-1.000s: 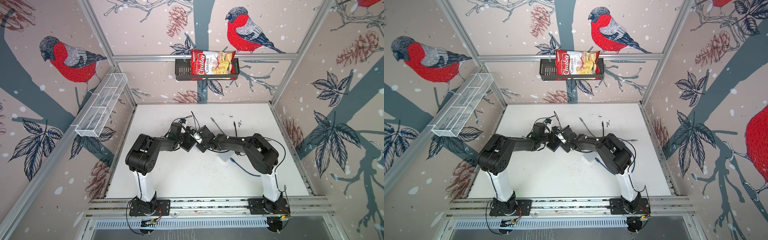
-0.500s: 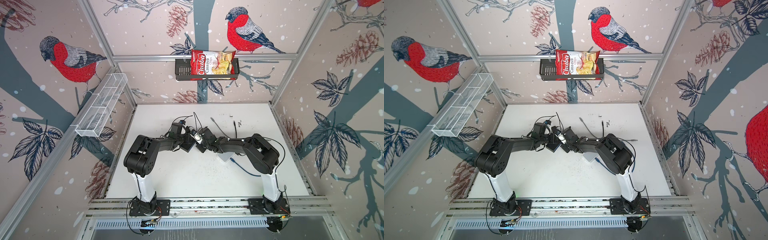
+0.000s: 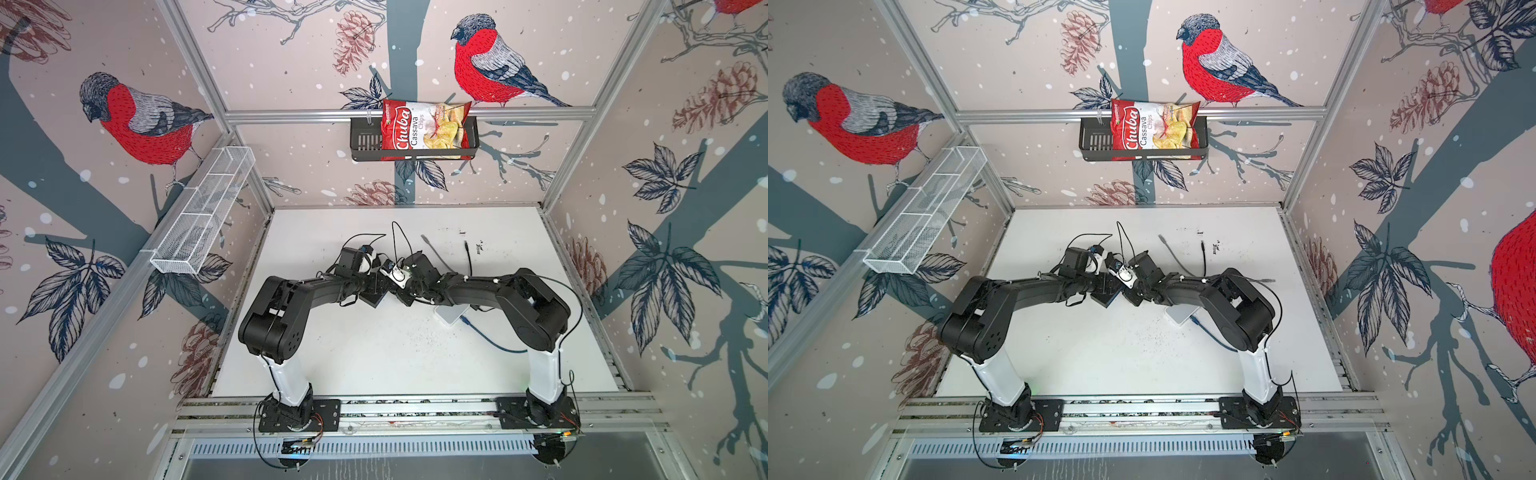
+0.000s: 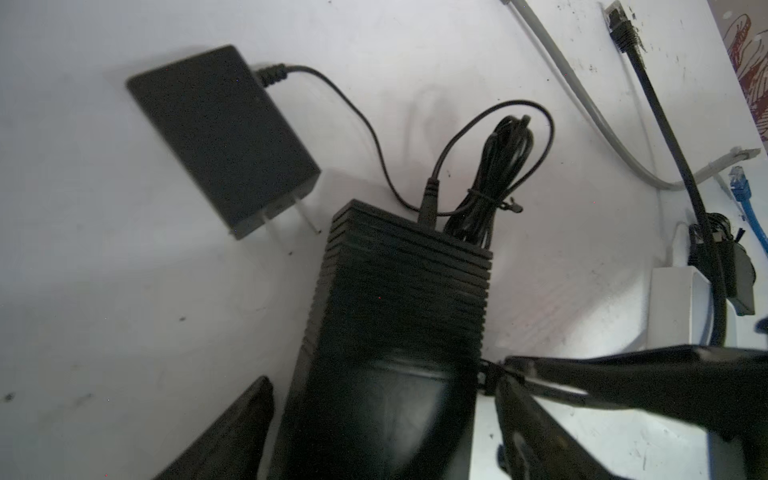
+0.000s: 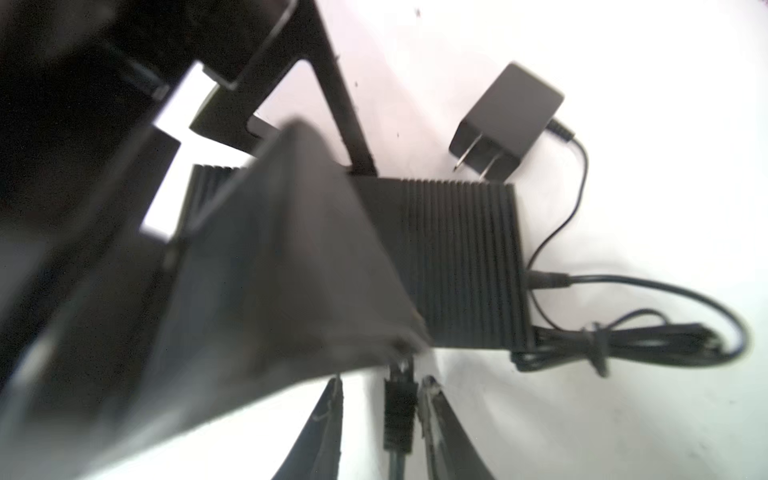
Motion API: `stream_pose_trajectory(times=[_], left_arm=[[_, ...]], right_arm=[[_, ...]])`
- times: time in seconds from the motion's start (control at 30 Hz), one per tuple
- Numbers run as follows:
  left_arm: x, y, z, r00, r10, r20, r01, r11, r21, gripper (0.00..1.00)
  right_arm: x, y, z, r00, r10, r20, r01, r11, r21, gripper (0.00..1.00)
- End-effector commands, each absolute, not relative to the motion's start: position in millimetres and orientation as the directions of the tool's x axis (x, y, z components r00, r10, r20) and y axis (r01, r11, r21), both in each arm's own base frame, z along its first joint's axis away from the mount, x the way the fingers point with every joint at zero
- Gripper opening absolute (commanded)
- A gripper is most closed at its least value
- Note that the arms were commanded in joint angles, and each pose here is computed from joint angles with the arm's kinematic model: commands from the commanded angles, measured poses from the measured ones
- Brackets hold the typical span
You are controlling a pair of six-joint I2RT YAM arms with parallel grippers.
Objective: Insert the plug into the switch port
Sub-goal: 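Move the right gripper to the grey ethernet cable's plug and grasp it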
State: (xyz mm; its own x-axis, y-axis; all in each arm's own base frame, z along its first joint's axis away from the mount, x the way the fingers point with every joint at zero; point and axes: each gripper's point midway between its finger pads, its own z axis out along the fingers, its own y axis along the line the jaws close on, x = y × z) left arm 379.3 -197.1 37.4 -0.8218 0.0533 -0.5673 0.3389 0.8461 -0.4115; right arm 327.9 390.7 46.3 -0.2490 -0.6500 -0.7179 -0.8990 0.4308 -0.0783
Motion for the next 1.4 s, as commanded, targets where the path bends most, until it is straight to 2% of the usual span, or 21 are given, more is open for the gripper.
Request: stream_pose_trajectory(times=[0.0,0.03,0.17,0.4,0.53,0.77,0.97,1.37], left_arm=[[366,-187,27,-0.866,0.048,-0.498,0.288,0.861,-0.419,0.92],[366,-186,28,-0.865,0.041,-0.500,0.284,0.862,-0.420,0.95],[370,-183,35,-0.856,0.017,-0.516,0.273,0.863,-0.424,0.96],[385,-171,69,-0.799,-0.068,-0.597,0.235,0.879,-0.415,0.96],[391,-172,93,-0.764,-0.110,-0.636,0.239,0.867,-0.437,0.96],[391,-179,119,-0.732,-0.138,-0.667,0.277,0.834,-0.477,0.96],[387,-181,128,-0.721,-0.141,-0.678,0.296,0.822,-0.486,0.96],[382,-181,128,-0.723,-0.142,-0.677,0.300,0.817,-0.493,0.96]], right_arm=[[328,390,56,-0.233,-0.626,-0.744,-0.908,0.413,-0.063,0.34],[330,388,55,-0.239,-0.623,-0.745,-0.906,0.419,-0.060,0.34],[344,374,64,-0.287,-0.567,-0.772,-0.875,0.483,-0.030,0.34],[426,317,94,-0.435,-0.415,-0.799,-0.654,0.756,-0.037,0.34],[464,290,96,-0.488,-0.370,-0.791,-0.558,0.829,-0.043,0.34],[501,267,64,-0.565,-0.395,-0.724,-0.516,0.854,-0.063,0.34],[517,256,44,-0.620,-0.382,-0.686,-0.507,0.862,-0.022,0.34],[515,260,22,-0.644,-0.386,-0.660,-0.536,0.844,0.030,0.32]])
